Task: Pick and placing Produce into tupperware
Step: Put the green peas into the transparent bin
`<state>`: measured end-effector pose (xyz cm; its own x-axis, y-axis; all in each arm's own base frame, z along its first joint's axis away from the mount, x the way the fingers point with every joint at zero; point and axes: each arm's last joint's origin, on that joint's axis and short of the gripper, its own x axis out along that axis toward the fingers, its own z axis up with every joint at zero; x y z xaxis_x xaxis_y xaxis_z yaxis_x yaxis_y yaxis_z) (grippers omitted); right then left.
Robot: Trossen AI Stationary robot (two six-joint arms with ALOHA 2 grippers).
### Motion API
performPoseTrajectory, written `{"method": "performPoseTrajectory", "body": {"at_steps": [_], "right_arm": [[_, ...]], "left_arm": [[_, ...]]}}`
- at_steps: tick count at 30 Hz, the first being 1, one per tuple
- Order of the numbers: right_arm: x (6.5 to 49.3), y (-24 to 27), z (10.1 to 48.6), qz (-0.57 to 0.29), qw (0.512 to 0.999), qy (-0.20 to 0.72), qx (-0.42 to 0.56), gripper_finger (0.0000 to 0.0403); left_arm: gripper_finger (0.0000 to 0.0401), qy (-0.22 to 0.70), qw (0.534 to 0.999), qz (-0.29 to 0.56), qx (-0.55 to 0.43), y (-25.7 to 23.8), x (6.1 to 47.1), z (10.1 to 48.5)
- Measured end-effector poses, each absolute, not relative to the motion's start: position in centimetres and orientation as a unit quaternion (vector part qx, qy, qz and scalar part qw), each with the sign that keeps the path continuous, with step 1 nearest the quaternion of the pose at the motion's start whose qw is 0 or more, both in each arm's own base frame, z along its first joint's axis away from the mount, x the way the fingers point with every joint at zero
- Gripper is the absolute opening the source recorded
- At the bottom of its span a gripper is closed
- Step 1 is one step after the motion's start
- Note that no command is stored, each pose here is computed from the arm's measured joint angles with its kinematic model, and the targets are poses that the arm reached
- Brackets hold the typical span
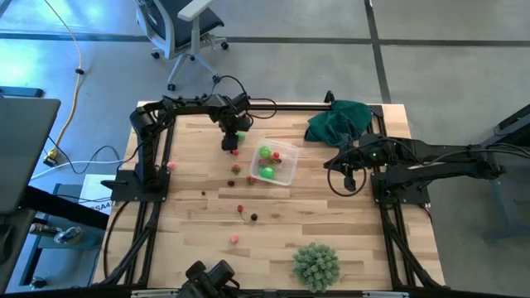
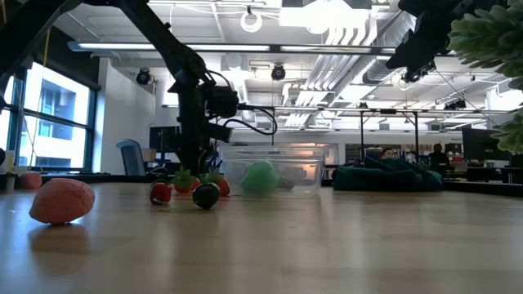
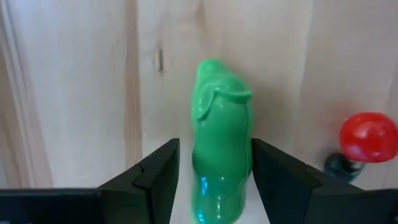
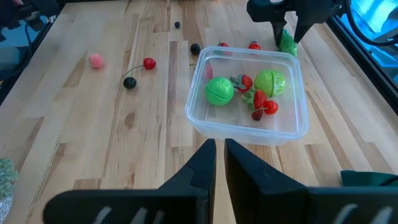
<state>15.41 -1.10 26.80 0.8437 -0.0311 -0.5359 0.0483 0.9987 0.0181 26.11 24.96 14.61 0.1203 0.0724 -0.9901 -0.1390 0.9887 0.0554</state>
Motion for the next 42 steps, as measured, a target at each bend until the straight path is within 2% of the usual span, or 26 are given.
{"method": "performPoseTrajectory", "body": {"at_steps": [11, 19, 25, 33, 42], "right_arm": [[15.41, -1.10, 26.80, -0.021, 0.960, 0.279, 0.015, 0.0024], [15.41, -1.10, 26.81, -0.021, 0.960, 0.279, 0.015, 0.0024], [15.41, -1.10, 26.81, -0.021, 0.960, 0.279, 0.015, 0.0024], [15.41, -1.10, 26.80, -0.021, 0.960, 0.279, 0.016, 0.0024], [15.41, -1.10, 26.80, -0.021, 0.960, 0.279, 0.016, 0.0024]], "left_arm": [[0.0184, 0.675, 0.733, 0.089, -0.004, 25.13, 25.99, 14.62], [0.0184, 0.679, 0.731, 0.030, 0.061, 25.14, 26.02, 14.62], [0.0184, 0.672, 0.726, -0.048, 0.138, 25.13, 26.08, 14.63], [0.0183, 0.665, 0.736, -0.027, 0.125, 25.27, 26.25, 14.67], [0.0136, 0.665, 0.736, -0.029, 0.123, 25.24, 26.24, 14.67]]}}
